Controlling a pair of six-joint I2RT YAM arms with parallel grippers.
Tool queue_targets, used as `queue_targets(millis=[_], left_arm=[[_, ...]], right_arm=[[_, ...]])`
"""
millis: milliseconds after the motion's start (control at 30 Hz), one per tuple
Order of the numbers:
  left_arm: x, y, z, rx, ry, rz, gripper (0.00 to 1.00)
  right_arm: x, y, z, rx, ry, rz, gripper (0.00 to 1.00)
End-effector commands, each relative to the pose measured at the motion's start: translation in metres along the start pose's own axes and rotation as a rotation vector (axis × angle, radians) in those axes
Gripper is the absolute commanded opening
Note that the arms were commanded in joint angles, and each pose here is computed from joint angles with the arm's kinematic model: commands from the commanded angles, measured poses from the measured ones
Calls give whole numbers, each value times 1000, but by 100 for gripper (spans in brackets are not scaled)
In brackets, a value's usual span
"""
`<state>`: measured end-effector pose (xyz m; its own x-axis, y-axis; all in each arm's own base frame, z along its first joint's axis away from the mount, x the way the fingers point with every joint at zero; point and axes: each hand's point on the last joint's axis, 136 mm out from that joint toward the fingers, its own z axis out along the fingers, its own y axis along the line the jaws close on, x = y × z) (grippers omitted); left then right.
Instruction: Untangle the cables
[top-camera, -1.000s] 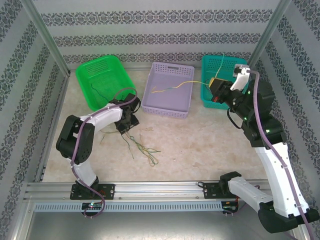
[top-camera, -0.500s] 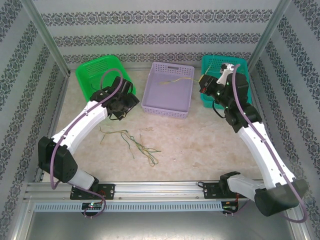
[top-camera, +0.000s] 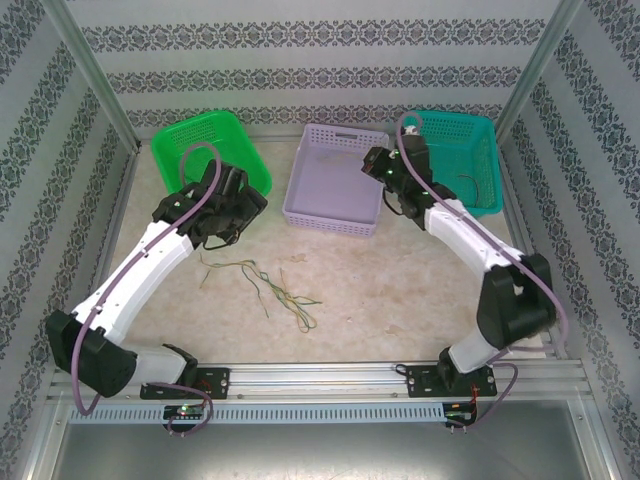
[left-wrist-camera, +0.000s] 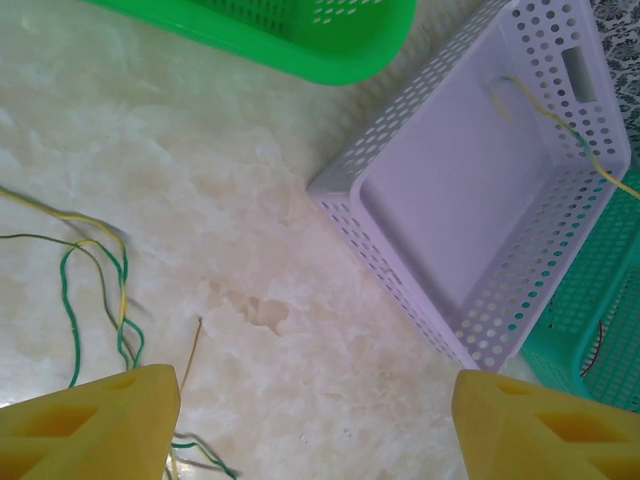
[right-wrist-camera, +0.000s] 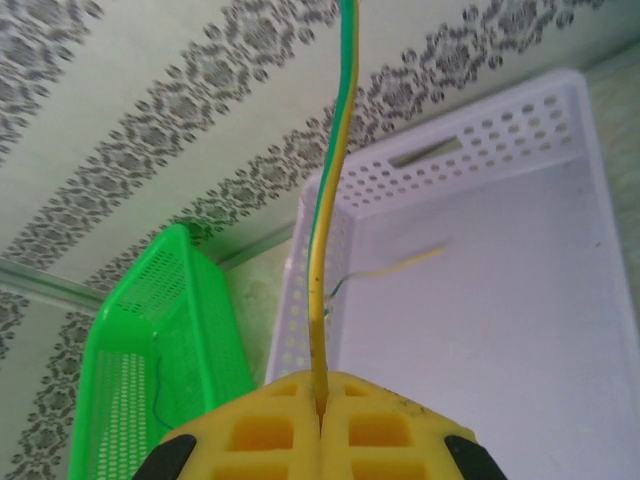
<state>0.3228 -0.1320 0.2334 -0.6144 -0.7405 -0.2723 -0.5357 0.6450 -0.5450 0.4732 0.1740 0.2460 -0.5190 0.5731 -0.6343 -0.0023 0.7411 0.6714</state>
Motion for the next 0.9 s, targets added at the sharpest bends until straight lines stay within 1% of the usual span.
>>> queue_targets(millis=[0, 100, 267, 367, 533, 600, 633, 667, 700, 767, 833, 867], left_arm=[[7, 14, -6, -33, 11, -5, 72], [8, 18, -8, -36, 12, -5, 72], [9, 20, -9, -36, 13, -9, 72], [10, 21, -9, -36, 13, -8, 72], [11, 21, -8, -35, 20, -7, 71], [12, 22, -8, -36, 24, -7, 71], [13, 23, -8, -38, 27, -7, 71], [13, 23, -8, -38, 29, -6, 71], [14, 25, -8, -41, 32, -6, 71], [15, 27, -9, -44, 32, -6, 71], [16, 30, -10, -45, 32, -8, 71], [16, 31, -11, -47, 34, -9, 71]], right_arm=[[15, 3, 19, 3, 3, 44, 0], [41, -4, 25, 35, 36, 45, 0], [61, -6, 26, 55, 73, 23, 0], [67, -13, 32, 74, 92, 16, 0], [61, -30, 47, 105, 100, 33, 0], [65, -33, 58, 102, 148, 59, 0], [69, -36, 63, 108, 179, 71, 2], [74, -37, 67, 111, 215, 80, 8], [78, -38, 68, 117, 254, 90, 19], [80, -38, 61, 143, 296, 84, 35], [75, -37, 44, 179, 291, 52, 47], [70, -38, 34, 200, 280, 42, 50]])
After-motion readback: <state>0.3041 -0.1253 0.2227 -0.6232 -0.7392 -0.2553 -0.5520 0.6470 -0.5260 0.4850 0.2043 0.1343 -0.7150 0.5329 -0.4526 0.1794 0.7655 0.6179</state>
